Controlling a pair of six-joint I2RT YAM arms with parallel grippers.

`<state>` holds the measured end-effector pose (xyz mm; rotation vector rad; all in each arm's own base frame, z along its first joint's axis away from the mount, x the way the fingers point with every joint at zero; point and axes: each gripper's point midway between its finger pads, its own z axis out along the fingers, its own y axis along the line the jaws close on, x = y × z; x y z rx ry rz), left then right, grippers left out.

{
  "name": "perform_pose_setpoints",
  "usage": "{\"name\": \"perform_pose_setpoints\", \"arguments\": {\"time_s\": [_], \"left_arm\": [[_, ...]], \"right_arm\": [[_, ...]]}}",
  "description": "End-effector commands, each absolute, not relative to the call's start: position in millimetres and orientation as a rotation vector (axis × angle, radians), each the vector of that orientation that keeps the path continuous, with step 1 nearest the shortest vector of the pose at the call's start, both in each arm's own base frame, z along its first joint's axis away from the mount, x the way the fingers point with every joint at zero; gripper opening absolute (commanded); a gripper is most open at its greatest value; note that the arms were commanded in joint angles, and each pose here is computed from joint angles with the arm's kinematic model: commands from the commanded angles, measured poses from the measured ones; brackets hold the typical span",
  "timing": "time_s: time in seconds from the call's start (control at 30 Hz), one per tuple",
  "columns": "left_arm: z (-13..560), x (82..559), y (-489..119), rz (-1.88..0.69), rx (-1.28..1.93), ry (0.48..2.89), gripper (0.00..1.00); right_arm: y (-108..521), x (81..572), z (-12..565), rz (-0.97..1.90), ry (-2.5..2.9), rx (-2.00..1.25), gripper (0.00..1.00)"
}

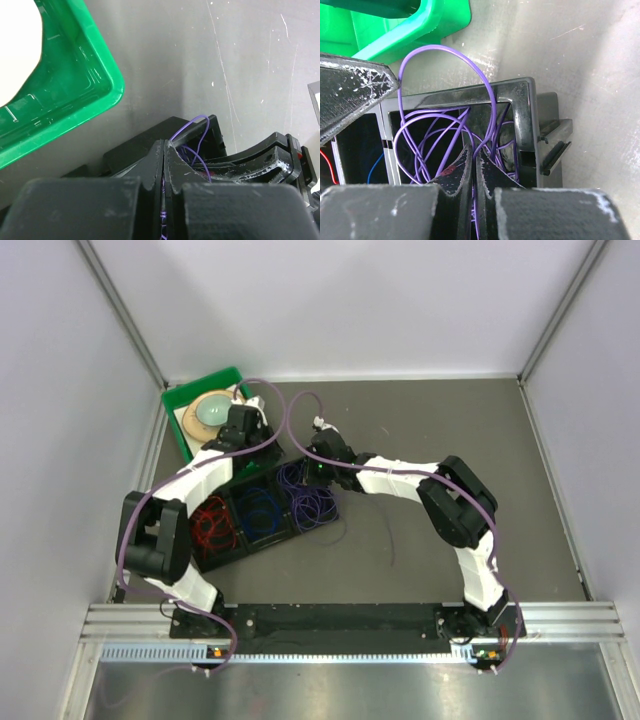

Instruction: Untangle the cables

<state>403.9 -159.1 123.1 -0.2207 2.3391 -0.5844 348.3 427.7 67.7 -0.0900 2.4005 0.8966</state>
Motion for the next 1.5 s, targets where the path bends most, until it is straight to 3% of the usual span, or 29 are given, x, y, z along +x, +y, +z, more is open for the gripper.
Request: {"name": "perform_pose_setpoints", "arguments": {"time_s": [0.0,0.3,0.37,0.5,0.63,0.93,1.2,1.47], "left_arm": [[138,403,-167,-0.621,-0.169,2.308,0.0],[110,387,-172,-0.645,-0.181,2.383,0.0],[106,384,-170,-0.636,-0.185,2.395,0.0],[103,381,-170,-0.635,-0.192,2.396,0.0],[97,381,-172,-0.644,-0.195,2.415,0.0],[97,382,-174,-0.653,-0.188,2.413,0.0],[97,381,-176,-0.661,-0.177,2.417,0.0],[96,379,-182,-0.678,-0.162,2.426,0.0]], "right_arm": [[437,341,74,0.932,2.384,-0.111,0.0],[432,342,97,0.941,2.326,-0.097,0.0],[425,342,98,0.929,2.305,-0.082,0.06],[422,344,122,0.944,2.231,-0.088,0.31],[422,343,145,0.973,2.186,-0.106,0.5],[411,344,177,0.951,2.126,-0.102,0.55],[354,347,183,0.606,2.148,-0.148,0.87],[285,324,170,0.509,2.157,-0.164,0.94]]}}
